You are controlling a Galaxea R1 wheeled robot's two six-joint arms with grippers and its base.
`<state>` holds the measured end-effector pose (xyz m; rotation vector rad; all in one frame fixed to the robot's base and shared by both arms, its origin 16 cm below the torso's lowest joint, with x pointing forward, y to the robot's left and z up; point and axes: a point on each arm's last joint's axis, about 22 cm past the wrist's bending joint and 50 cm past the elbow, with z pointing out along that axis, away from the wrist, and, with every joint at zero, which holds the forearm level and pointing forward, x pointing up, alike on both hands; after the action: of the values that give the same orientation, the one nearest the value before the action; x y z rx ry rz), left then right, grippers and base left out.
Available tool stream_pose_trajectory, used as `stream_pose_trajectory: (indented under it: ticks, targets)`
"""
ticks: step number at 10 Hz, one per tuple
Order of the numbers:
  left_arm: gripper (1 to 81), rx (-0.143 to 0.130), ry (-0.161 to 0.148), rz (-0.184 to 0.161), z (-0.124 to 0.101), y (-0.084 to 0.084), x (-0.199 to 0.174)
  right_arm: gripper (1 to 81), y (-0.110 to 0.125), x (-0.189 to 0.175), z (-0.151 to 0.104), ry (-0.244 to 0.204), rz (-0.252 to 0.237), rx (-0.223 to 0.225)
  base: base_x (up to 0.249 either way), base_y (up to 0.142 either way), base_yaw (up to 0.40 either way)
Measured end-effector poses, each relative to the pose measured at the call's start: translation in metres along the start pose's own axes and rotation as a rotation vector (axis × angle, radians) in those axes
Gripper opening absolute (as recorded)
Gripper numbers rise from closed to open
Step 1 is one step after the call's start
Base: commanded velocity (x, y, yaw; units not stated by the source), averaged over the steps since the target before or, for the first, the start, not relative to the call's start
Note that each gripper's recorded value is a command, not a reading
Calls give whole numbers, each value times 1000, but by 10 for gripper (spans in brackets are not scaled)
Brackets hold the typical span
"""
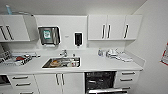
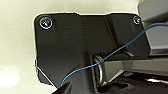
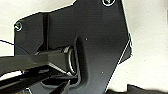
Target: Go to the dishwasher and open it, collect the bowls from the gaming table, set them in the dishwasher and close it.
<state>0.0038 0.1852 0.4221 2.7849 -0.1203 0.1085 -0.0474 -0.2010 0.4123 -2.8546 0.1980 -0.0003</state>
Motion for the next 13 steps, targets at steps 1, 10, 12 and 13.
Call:
stream_pose_trajectory:
  ticks: [1, 10, 12, 13]
  targets:
    - [811, 0, 0, 0, 0, 0, 0, 811, -6, 1, 1, 1, -2, 7, 0, 0, 0]
    - [811, 5, 7, 3, -1, -5, 1, 811, -6, 1, 1, 2, -3, 8, 0, 0, 145]
    - [811, 11, 15, 3, -3, -9, 2, 811, -6, -10, 2, -15, -1, 7, 0, 0, 353]
    - [811, 5, 8, 10, -2, -5, -3, 811, -6, 4, 1, 4, -5, 7, 0, 0, 353]
